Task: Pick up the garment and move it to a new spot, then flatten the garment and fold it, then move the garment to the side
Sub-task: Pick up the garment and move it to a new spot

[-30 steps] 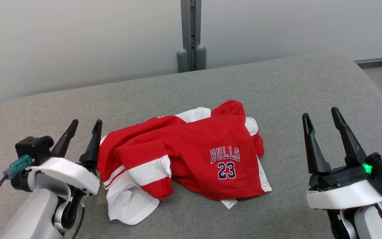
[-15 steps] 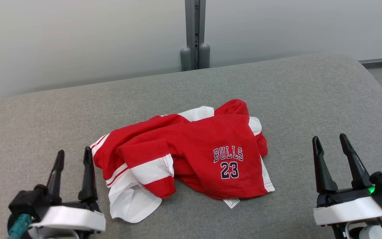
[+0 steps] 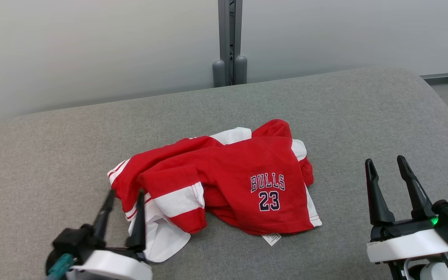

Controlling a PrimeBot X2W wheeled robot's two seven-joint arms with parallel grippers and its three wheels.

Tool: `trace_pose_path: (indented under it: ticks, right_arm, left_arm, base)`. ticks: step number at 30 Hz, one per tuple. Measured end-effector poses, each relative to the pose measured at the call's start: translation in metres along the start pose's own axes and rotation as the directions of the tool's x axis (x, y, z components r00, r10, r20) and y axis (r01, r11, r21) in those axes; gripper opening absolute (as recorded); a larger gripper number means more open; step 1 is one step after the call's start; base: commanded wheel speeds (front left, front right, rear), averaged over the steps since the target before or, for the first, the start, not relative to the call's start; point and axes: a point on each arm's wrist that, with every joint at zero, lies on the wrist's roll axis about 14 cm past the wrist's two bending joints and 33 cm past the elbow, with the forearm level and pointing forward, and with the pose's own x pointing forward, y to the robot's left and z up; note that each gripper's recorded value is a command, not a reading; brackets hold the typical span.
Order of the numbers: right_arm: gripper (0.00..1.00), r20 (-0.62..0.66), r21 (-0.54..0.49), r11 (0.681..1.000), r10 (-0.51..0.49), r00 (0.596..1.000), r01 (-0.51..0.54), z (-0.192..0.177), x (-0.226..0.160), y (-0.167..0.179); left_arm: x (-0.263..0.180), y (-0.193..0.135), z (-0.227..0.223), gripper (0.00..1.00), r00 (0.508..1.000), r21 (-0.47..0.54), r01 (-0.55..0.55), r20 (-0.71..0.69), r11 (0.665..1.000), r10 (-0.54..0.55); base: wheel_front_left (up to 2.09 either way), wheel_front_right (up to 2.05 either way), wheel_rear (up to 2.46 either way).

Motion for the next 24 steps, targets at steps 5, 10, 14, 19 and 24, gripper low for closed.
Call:
trace_pose_path:
  ticks: [5,10,14,19,24]
  right_arm:
    - [1.0,0.006,-0.003,1.0,0.002,1.0,-0.002,0.002,0.003,0.0]
    - [1.0,0.0,-0.002,1.0,0.004,1.0,-0.004,0.0,0.004,0.001]
    - [1.0,0.003,-0.003,1.0,0.001,1.0,-0.001,0.001,0.004,0.0]
    - [1.0,0.005,-0.007,1.0,-0.028,1.0,0.028,0.003,0.0,-0.009]
    - [1.0,0.002,-0.012,0.999,-0.051,0.999,0.051,0.003,-0.003,-0.016]
  left_arm:
    - [0.008,-0.046,-0.013,1.0,0.986,-0.04,0.143,-0.081,0.989,-0.146]
    - [0.013,-0.086,-0.032,1.0,0.942,-0.012,0.259,-0.219,0.966,-0.256]
    - [0.017,-0.097,-0.053,1.0,0.909,0.044,0.285,-0.331,0.958,-0.255]
    - [0.017,-0.098,-0.081,1.0,0.866,0.098,0.288,-0.452,0.953,-0.215]
    - [0.022,-0.076,-0.093,1.0,0.864,0.219,0.255,-0.489,0.942,-0.121]
  base:
    - [0.0,0.0,0.0]
    - [0.0,0.0,0.0]
    - [0.0,0.0,0.0]
    - [0.0,0.0,0.0]
    - [0.0,0.0,0.0]
